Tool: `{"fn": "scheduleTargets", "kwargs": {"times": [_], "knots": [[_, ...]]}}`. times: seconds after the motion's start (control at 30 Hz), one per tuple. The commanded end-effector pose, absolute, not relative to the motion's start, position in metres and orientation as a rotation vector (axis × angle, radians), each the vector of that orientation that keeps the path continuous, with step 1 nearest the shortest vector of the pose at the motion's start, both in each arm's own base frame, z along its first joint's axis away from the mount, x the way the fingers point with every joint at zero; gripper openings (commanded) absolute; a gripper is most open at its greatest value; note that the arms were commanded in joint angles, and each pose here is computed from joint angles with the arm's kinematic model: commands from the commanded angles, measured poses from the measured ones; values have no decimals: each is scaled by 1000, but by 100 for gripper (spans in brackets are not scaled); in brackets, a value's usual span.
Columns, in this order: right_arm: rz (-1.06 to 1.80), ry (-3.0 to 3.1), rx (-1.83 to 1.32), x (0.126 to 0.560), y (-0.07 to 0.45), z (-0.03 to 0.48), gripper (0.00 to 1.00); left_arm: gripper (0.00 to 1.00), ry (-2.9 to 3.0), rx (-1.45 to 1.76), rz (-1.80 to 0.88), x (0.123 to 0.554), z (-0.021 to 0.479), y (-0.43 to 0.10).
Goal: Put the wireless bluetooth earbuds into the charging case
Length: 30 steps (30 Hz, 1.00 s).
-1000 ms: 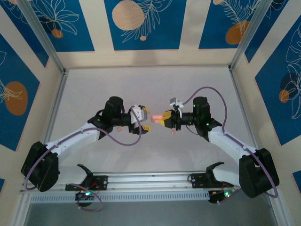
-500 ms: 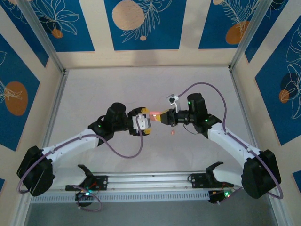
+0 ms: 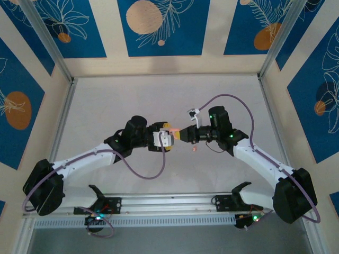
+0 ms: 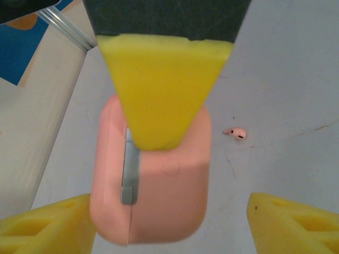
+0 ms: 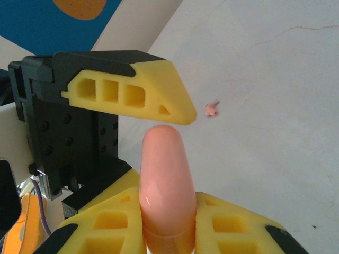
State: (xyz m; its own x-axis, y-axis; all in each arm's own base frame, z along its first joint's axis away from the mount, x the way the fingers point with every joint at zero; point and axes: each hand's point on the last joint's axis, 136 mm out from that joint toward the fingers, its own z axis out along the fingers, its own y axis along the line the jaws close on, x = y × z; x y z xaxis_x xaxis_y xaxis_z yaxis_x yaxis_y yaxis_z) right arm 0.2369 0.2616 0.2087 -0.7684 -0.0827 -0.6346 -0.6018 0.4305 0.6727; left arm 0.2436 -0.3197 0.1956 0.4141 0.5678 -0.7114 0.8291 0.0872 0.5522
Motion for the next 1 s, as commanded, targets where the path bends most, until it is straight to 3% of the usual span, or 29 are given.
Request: {"fn": "scheduleTargets", "kwargs": {"times": [0.0,0.2,0.7,0.77,0.87,0.97], "knots": [[1362,2139,-596,233,268,224,17,72,1210,1604,-320,241,209,-331],[1366,2149,-595,231,269,222,17,72,1205,1589,-316,244,211,-335],[1374,2165,-596,229,273,219,18,32,1182,1589,-358,238,217,-341],[1371,2156,-595,229,271,221,26,29,1179,1584,-358,238,217,-341],[1381,2126,-543,233,259,227,56,28,1163,1561,-373,238,218,-341],[1430,2104,-427,239,239,232,71,27,1123,1532,-439,232,225,-343]]}}
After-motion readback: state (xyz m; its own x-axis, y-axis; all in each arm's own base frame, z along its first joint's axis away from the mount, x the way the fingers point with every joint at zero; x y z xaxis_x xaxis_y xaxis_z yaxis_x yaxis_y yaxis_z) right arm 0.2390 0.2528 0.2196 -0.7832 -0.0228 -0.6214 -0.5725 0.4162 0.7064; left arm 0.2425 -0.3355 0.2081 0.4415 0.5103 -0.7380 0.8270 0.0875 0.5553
